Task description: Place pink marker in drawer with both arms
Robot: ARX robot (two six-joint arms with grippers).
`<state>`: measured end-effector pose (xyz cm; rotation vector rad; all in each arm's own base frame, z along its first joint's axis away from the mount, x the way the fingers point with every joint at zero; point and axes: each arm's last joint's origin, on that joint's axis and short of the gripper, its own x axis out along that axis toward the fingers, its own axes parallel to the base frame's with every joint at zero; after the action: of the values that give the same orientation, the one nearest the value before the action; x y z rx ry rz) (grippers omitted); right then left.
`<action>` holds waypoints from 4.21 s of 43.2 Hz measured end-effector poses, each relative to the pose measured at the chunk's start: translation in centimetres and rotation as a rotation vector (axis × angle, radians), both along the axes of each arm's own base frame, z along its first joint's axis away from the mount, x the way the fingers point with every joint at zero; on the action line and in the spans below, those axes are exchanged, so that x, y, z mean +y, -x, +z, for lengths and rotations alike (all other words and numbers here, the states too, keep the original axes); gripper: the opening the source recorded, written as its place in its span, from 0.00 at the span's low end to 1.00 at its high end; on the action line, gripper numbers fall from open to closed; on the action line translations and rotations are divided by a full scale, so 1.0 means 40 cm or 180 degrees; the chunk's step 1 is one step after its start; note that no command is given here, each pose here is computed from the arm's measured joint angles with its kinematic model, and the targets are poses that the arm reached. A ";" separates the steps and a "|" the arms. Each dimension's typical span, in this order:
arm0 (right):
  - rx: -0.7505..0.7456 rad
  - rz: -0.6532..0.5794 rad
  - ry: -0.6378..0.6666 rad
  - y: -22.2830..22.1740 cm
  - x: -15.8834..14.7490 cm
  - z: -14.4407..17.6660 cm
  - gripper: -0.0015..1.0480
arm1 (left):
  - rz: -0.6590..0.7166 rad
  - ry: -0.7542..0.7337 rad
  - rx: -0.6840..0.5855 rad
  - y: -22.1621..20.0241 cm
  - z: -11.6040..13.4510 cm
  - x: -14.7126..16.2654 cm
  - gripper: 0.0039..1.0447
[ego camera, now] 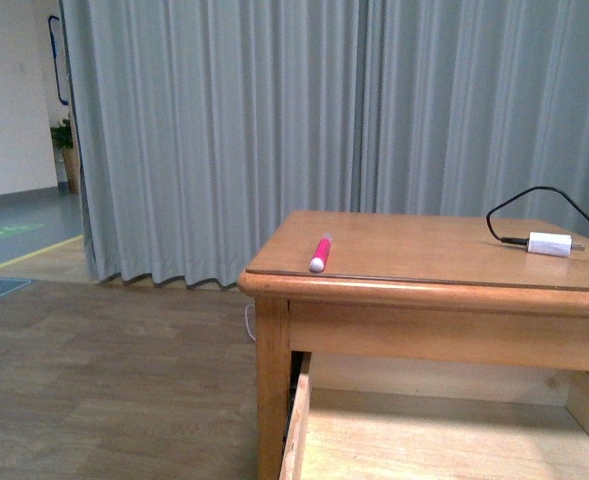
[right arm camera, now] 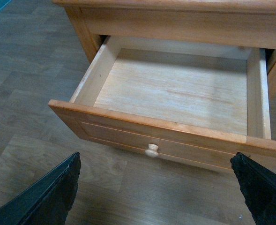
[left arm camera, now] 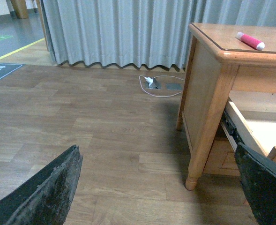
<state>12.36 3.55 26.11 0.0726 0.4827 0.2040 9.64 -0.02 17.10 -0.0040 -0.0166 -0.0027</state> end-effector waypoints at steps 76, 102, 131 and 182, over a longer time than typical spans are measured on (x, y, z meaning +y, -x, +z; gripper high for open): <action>-0.0035 -0.0041 -0.0015 0.005 -0.002 0.003 0.92 | -0.0721 -0.0325 0.1220 -0.879 0.218 -0.526 0.94; -0.0035 -0.0041 -0.0015 0.005 -0.002 0.003 0.92 | -0.0735 -0.0441 0.1418 -0.900 0.213 -0.569 0.84; -0.0035 -0.0041 -0.0015 0.005 -0.002 0.003 0.92 | -0.1556 -0.0720 0.1059 -0.827 0.209 -0.522 0.14; -0.0035 -0.0041 -0.0015 0.005 -0.002 0.003 0.92 | -0.2618 -0.1396 0.1311 -0.705 -0.036 -0.668 0.46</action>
<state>12.17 3.46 26.23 0.0792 0.4708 0.1930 37.85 -26.76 15.65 0.4274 0.3987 -0.8272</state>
